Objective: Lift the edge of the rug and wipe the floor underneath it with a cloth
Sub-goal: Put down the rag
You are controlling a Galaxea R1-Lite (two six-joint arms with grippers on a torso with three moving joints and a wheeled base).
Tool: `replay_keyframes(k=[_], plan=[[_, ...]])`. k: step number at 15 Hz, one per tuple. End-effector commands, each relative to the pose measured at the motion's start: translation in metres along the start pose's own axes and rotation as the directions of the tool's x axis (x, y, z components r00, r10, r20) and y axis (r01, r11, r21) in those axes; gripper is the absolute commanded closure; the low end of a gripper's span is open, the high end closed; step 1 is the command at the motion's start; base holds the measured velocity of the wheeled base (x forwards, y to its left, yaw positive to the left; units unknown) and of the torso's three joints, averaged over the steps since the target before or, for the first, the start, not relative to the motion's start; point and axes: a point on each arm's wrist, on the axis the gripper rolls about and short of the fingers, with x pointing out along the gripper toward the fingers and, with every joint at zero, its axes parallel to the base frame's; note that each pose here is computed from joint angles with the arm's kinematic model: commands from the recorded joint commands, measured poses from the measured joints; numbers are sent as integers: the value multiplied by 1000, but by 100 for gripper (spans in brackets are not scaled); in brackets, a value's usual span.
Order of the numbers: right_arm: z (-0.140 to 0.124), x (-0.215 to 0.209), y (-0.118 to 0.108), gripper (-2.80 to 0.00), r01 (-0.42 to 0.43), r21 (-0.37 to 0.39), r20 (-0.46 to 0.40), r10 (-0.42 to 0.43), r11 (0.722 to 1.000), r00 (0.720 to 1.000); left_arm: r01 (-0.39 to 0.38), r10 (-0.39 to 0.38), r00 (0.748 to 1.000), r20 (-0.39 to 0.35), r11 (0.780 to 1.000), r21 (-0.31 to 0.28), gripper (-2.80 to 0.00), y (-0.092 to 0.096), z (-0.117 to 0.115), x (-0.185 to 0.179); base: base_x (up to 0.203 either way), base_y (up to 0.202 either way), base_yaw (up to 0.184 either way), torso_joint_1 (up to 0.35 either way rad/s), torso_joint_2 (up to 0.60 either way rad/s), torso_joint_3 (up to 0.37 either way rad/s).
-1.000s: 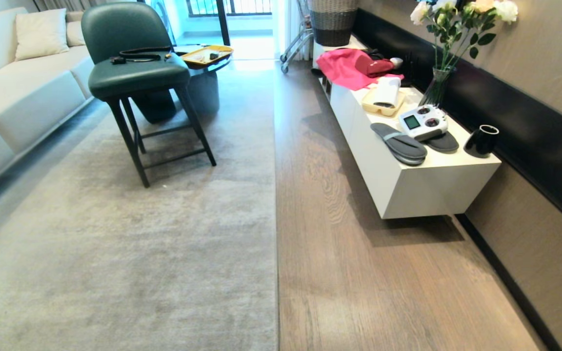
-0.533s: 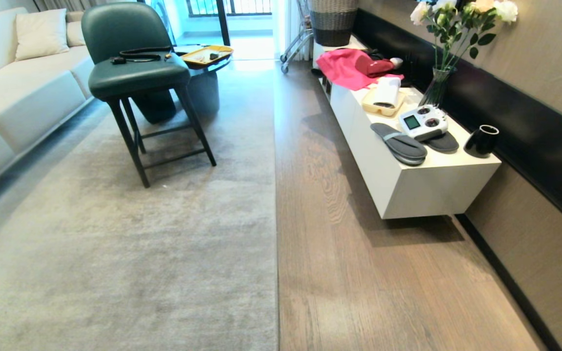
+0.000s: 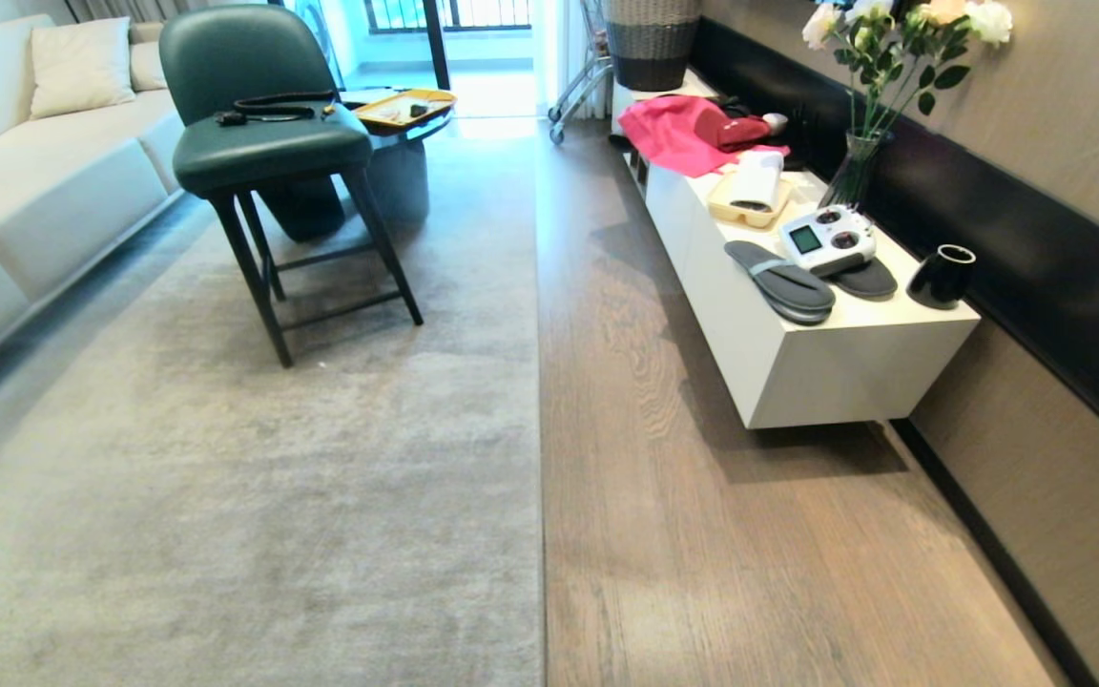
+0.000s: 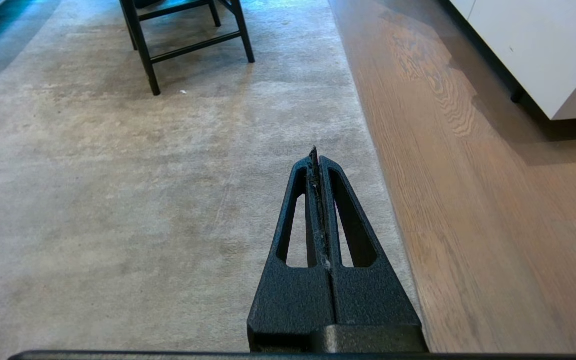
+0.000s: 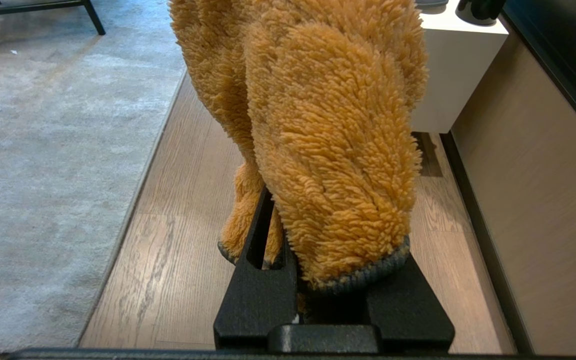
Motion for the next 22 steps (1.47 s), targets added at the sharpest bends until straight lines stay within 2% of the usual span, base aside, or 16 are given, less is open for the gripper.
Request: replay_keyframes(k=[1,22], plan=[[0,0,0,0,-2,1,-1,2,1000,1000,0,0,1000,0,1000,0,0,0,0,0,0,0,0,0,0,0],[0,0,0,0,-2,0,-2,2,1000,1000,0,0,1000,0,1000,3,0,0,0,0,0,0,0,0,0,0]])
